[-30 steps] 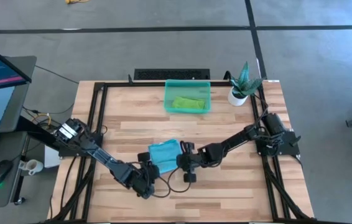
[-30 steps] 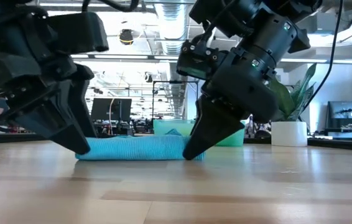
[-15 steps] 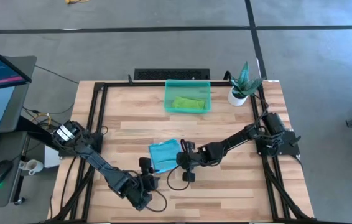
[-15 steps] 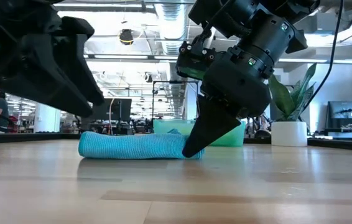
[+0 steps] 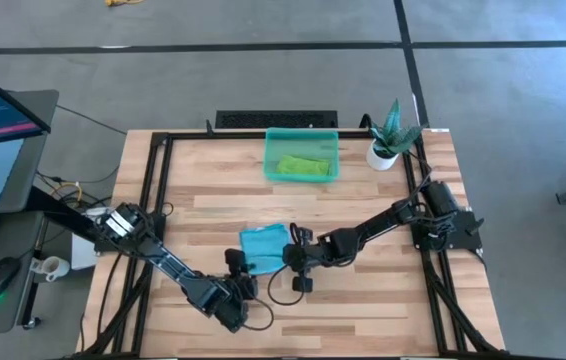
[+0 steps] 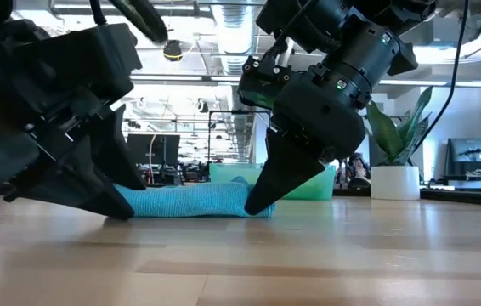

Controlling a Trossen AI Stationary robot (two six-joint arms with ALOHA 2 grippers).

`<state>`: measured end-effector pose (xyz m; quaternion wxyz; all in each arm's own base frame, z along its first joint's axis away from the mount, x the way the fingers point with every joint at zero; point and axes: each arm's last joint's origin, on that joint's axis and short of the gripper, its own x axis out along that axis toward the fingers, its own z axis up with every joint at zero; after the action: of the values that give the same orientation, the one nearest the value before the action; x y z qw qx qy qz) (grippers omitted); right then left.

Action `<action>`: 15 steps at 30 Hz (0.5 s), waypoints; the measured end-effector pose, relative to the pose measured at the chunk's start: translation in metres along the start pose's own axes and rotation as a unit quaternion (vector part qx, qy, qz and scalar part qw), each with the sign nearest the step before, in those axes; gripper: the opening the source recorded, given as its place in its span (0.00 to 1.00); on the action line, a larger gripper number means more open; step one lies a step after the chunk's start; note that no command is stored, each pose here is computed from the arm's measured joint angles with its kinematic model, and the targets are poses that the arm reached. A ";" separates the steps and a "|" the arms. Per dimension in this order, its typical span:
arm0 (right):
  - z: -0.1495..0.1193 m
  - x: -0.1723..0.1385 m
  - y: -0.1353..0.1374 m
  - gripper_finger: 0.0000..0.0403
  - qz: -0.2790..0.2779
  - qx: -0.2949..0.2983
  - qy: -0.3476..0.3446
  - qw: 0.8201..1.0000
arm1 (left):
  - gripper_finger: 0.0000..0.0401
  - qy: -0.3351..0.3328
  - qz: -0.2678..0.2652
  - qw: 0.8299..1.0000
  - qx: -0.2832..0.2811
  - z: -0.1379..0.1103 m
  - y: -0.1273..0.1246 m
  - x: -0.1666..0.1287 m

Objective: Roll microfiber towels into tight, uniform cylinder then place into a basket
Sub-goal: Roll the blue microfiber cloth

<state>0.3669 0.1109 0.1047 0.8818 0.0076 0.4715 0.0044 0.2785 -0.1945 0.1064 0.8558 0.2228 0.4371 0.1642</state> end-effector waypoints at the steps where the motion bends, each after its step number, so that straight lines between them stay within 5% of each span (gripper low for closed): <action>1: 0.000 0.000 0.000 0.14 0.001 0.000 0.000 1.000 | 0.40 0.001 0.002 1.000 -0.002 -0.001 0.000 0.000; 10: 0.000 0.000 0.001 0.14 0.016 0.000 0.002 1.000 | 0.39 0.038 0.004 0.998 -0.047 -0.008 0.013 0.015; 15: 0.000 0.000 0.002 0.14 0.026 0.000 0.006 1.000 | 0.27 0.072 -0.022 0.994 -0.084 -0.008 0.019 0.022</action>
<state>0.3667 0.1124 0.1048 0.8785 0.0192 0.4765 0.0274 0.2830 -0.1657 0.0973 0.8415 0.1278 0.4866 0.1969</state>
